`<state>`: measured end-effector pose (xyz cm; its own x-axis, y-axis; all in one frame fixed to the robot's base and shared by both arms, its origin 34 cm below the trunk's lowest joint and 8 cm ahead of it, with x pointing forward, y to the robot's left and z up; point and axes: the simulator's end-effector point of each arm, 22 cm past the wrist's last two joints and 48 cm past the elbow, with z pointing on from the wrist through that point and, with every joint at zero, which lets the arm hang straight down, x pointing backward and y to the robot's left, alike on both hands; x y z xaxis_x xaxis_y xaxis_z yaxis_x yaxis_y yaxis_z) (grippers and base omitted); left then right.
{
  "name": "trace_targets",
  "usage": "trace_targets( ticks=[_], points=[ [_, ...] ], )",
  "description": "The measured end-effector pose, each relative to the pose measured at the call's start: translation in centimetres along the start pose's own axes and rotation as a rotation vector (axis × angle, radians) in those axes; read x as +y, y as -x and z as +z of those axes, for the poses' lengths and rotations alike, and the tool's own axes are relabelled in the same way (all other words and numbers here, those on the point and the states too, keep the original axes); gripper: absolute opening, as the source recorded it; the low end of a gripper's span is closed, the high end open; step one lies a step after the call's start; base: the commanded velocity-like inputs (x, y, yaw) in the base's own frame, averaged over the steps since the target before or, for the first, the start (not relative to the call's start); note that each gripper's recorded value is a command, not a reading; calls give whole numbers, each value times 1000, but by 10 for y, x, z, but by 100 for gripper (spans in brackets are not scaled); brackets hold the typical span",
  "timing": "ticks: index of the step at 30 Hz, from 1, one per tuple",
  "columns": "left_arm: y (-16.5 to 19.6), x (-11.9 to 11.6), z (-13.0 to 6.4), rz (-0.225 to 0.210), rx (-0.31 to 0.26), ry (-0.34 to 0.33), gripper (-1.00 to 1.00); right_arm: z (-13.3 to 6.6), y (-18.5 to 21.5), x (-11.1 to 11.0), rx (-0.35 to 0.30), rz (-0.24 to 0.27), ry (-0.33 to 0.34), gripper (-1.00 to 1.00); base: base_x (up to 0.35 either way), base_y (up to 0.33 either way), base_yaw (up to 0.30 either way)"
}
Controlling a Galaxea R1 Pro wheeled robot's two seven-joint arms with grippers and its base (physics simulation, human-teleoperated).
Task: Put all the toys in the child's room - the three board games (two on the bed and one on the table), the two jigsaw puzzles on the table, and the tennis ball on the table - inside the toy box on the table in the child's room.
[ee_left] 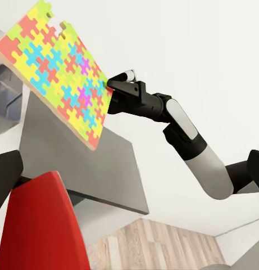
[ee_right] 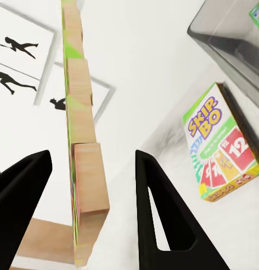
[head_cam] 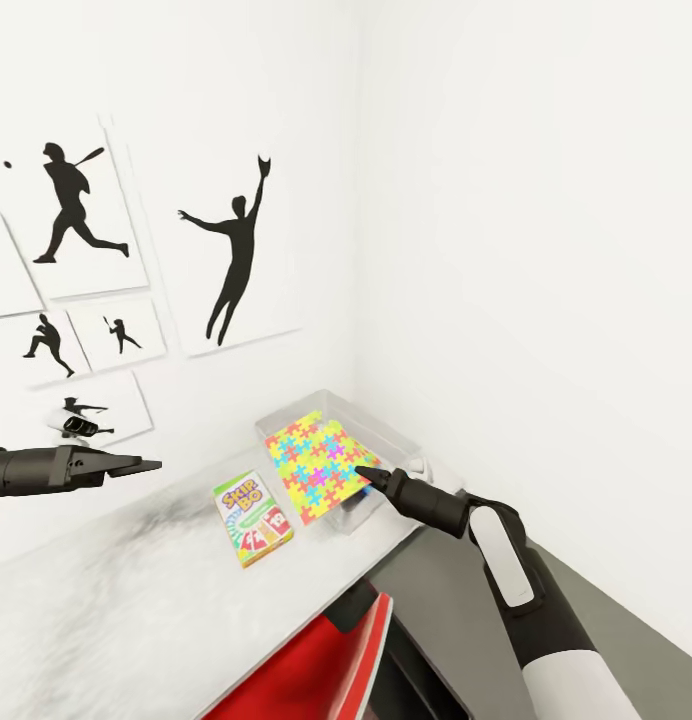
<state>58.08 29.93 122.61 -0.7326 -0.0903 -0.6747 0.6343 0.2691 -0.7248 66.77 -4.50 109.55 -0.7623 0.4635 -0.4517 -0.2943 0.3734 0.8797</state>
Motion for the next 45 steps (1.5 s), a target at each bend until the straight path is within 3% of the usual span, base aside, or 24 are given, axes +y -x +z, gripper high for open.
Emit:
trace_targets(
  ticks=[45],
  points=[
    [-1,0,4,-2,0,-9,100,0,0,-2,-1,-1,-5,-100,31,-11,-1]
  ],
)
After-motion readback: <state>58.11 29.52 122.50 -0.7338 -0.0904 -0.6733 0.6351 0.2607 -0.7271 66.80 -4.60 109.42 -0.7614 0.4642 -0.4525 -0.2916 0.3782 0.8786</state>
